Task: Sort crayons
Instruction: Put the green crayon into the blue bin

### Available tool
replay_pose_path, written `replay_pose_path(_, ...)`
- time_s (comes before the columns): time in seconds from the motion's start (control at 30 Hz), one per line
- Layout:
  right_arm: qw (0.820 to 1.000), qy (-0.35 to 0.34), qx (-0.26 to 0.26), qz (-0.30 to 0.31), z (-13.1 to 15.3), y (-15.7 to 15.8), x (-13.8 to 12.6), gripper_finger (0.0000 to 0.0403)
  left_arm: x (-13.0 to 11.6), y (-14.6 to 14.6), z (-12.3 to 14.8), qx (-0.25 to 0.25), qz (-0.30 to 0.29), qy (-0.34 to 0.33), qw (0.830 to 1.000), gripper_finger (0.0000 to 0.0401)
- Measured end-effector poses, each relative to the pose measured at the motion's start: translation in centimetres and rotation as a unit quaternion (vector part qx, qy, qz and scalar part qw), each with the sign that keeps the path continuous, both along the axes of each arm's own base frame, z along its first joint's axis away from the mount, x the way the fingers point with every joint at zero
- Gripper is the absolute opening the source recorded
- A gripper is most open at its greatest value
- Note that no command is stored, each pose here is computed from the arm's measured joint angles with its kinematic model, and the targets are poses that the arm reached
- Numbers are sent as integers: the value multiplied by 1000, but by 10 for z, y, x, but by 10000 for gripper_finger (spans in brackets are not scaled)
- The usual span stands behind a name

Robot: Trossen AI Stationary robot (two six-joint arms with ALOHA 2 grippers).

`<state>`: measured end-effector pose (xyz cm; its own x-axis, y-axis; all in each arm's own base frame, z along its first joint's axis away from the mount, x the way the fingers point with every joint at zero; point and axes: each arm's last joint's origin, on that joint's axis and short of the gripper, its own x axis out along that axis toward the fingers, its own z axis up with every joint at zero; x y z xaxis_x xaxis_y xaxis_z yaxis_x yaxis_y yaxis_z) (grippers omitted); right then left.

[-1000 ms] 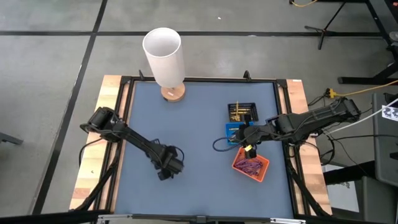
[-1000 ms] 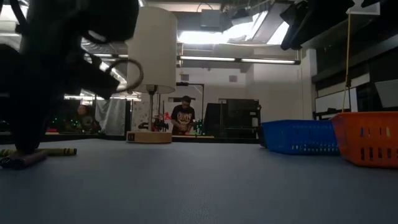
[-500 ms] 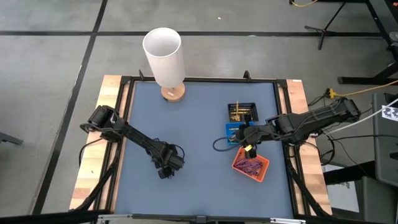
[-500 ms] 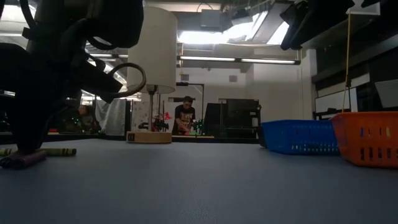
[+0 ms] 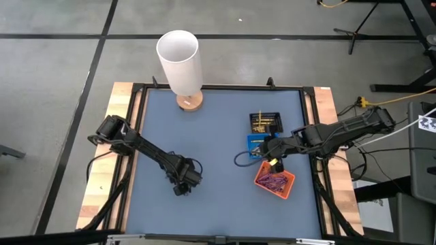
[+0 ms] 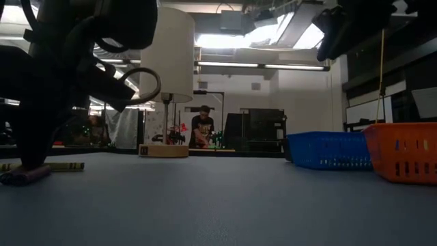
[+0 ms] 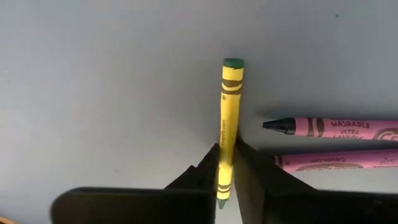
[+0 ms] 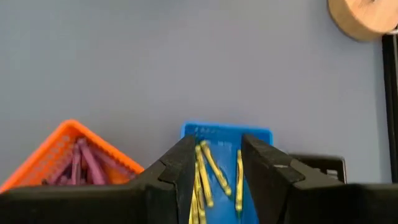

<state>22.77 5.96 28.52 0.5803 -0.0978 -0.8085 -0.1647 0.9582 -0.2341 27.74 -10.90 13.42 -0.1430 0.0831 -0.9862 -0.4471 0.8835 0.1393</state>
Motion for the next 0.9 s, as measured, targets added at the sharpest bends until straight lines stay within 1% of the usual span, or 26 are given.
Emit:
replay_pose_path(0.1, 1000, 19, -5, -1, 0, -2, -7, 129, 0, 0, 0, 1, 0, -1, 1000, 12)
replay_pose_path(0.3, 1000, 8, 12, -21, 10, -8, -25, 129, 1, 0, -1, 3, 2, -5, 1000, 3)
replay_pose_path(0.43, 999, -14, 28, -35, 4, -15, -49, 129, 1, 0, -1, 2, 3, -10, 1000, 2)
replay_pose_path(0.53, 997, -35, 47, -50, -7, -21, -70, 129, 2, 0, -1, 2, 4, -12, 1000, 2)
replay_pose_path(0.7, 989, -102, 86, -66, -27, -27, -92, 129, 2, 0, -1, 2, 4, -12, 1000, 1)
replay_pose_path(0.8, 980, -152, 108, -67, -35, -30, -102, 129, 2, 0, 0, 1, 5, -13, 1000, 1)
replay_pose_path(0.9, 969, -203, 127, -63, -40, -31, -106, 129, 3, 1, 4, -1, 11, -24, 1000, 1)
